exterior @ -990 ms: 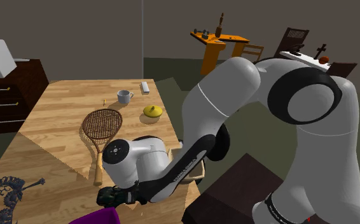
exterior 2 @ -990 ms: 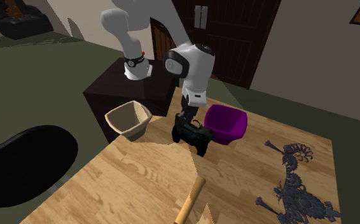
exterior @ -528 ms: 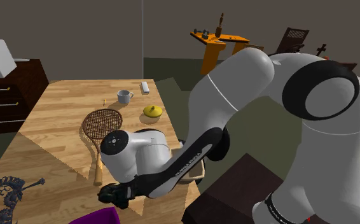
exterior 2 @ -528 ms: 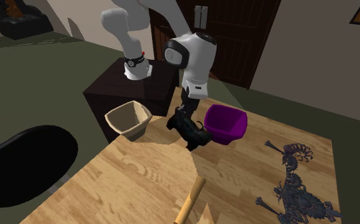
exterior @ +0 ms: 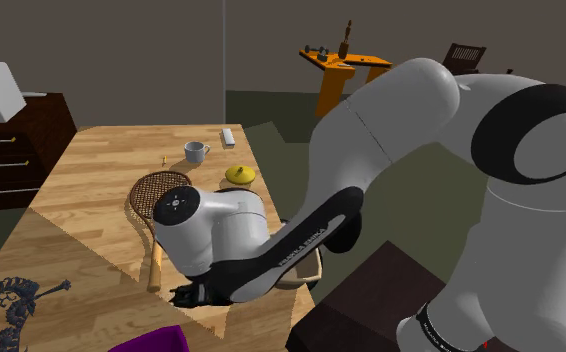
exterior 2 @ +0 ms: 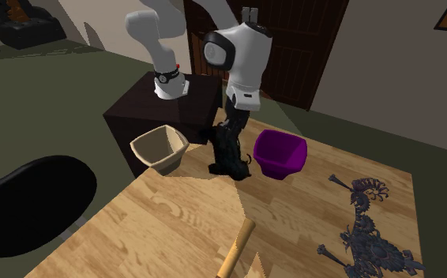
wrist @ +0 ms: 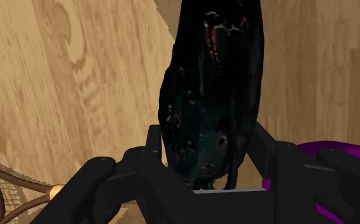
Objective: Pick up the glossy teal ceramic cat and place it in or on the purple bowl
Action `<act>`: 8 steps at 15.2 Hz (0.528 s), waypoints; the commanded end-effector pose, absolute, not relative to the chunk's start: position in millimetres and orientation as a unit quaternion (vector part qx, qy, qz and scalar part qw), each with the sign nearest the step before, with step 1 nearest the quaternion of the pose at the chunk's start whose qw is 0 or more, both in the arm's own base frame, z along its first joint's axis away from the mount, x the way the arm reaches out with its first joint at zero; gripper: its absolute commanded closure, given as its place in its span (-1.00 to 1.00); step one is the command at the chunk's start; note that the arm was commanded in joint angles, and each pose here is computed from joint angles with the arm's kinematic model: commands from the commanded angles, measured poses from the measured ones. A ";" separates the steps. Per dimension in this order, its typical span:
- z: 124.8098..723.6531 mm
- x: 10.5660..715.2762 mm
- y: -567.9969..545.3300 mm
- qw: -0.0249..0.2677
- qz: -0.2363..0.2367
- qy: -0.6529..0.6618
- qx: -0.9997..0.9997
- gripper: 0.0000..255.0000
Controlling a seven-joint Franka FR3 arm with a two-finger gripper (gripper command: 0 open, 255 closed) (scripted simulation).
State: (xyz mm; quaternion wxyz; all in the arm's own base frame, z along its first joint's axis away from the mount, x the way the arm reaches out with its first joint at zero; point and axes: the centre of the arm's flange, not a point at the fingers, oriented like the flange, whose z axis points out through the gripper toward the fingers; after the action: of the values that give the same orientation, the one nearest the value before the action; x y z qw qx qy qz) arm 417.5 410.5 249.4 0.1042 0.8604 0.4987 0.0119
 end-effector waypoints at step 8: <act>299.2 417.2 410.3 0.104 0.012 0.499 0.860 1.00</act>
State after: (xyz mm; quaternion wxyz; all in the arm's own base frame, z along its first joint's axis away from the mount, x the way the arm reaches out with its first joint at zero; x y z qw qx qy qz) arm 416.9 409.5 293.1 0.1042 0.8603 0.4988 0.0120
